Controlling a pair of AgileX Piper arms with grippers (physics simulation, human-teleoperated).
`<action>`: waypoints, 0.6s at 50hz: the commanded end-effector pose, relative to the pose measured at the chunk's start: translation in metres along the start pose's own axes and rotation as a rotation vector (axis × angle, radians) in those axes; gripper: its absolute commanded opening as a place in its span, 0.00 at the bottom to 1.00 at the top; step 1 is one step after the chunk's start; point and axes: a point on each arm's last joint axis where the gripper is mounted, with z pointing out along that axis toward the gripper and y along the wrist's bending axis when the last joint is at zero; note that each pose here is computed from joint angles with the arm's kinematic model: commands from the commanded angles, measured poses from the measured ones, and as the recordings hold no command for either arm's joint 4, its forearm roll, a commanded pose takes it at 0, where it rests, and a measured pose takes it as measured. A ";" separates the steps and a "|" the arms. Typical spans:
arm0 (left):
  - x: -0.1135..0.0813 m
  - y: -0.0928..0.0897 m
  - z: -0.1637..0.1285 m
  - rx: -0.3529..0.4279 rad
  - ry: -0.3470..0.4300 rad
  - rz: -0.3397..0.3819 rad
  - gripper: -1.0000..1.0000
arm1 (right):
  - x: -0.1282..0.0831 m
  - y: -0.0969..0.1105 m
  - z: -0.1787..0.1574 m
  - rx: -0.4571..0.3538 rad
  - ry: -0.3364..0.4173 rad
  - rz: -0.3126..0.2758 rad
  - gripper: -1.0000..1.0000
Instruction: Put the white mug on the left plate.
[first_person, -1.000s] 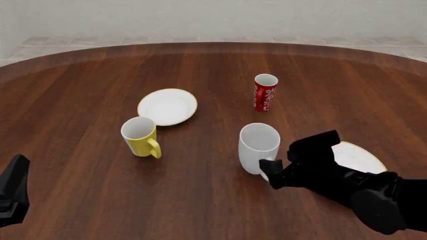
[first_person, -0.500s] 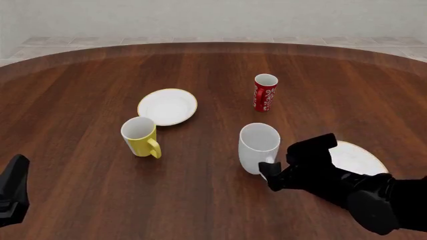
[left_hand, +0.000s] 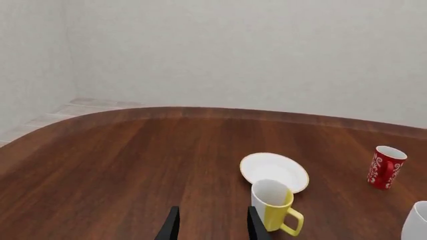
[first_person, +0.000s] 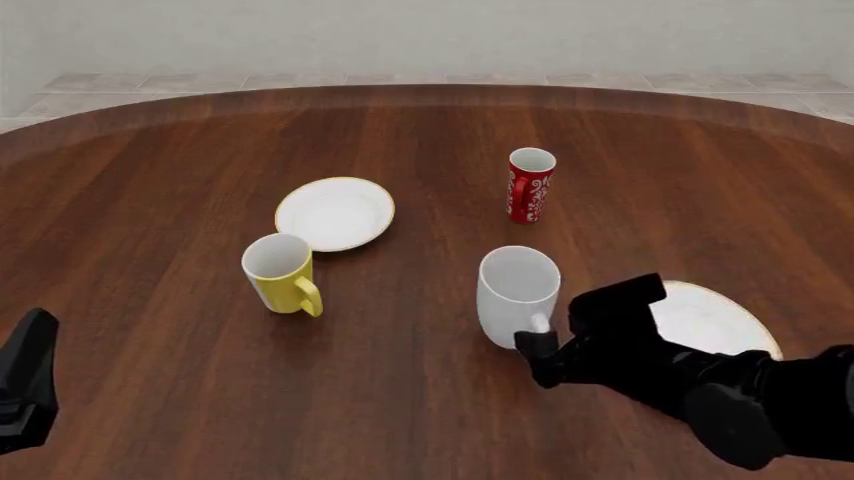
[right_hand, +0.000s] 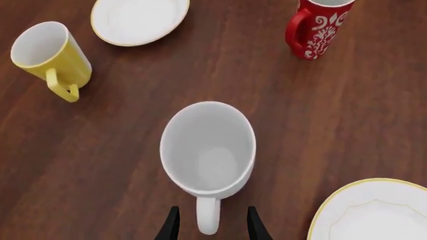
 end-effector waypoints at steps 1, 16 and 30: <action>0.000 0.000 0.000 0.000 -0.001 -0.001 1.00 | 0.002 0.000 0.003 0.001 0.009 -0.001 1.00; 0.001 0.000 0.000 0.001 0.001 -0.001 1.00 | 0.004 0.001 0.004 -0.002 0.015 -0.001 1.00; 0.001 0.000 0.000 0.000 0.004 -0.001 1.00 | -0.007 0.003 -0.008 -0.011 -0.022 -0.032 0.00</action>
